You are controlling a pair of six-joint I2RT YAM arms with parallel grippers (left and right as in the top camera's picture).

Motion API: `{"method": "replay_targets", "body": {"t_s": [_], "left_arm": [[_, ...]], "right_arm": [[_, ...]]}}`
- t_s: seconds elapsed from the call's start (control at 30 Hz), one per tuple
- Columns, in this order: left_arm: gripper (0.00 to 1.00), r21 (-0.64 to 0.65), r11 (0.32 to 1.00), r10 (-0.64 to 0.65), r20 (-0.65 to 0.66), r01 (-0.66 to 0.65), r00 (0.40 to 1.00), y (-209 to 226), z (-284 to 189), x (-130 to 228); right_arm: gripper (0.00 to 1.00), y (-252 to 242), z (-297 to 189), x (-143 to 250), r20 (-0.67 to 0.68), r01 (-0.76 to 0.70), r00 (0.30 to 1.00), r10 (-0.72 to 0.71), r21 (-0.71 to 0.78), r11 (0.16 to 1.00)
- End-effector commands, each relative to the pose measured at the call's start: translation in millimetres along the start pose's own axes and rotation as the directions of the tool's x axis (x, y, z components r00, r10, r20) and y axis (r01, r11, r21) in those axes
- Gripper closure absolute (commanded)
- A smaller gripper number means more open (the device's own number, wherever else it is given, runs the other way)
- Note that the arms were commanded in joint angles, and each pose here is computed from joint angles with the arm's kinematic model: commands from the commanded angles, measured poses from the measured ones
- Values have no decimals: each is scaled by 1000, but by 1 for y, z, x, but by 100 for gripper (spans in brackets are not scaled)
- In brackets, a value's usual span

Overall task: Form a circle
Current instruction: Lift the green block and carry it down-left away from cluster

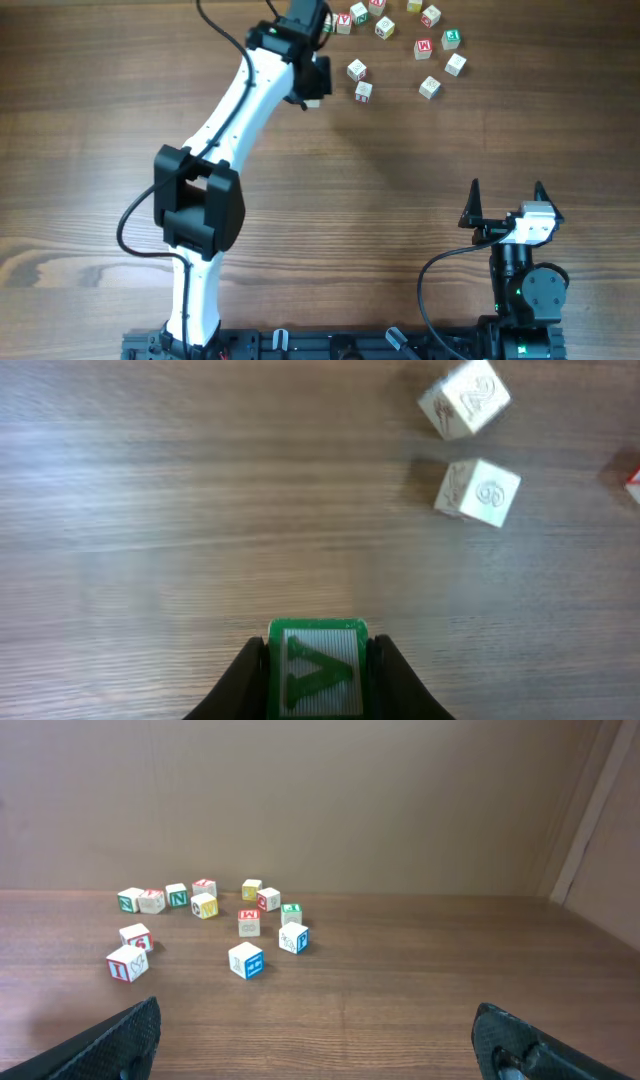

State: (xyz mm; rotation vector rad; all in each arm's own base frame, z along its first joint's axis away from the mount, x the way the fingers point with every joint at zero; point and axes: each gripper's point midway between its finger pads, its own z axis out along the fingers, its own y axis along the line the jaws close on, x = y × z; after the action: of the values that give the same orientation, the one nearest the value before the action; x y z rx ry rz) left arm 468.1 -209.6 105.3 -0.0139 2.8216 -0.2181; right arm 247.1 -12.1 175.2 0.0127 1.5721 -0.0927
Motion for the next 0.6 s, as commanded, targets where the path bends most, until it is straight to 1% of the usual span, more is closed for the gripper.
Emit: {"method": "replay_targets", "body": {"t_s": [0.0,0.23,0.47,0.57], "left_arm": [[94,-49,999,-5,-14,4,1000,-14,16,24],[95,-200,980,28,16,-24,999,-15,28,47],[96,-220,971,93,-39,-99,995,-30,20,72],[96,-228,967,104,-41,-111,994,-28,9,74]], "right_arm": [[0,1,0,-2,11,9,1000,-9,-9,1000],[0,1,0,-2,11,8,1000,-8,-9,1000],[0,1,0,-2,11,9,1000,-9,-9,1000],[0,1,0,-2,11,8,1000,-8,-9,1000]]}}
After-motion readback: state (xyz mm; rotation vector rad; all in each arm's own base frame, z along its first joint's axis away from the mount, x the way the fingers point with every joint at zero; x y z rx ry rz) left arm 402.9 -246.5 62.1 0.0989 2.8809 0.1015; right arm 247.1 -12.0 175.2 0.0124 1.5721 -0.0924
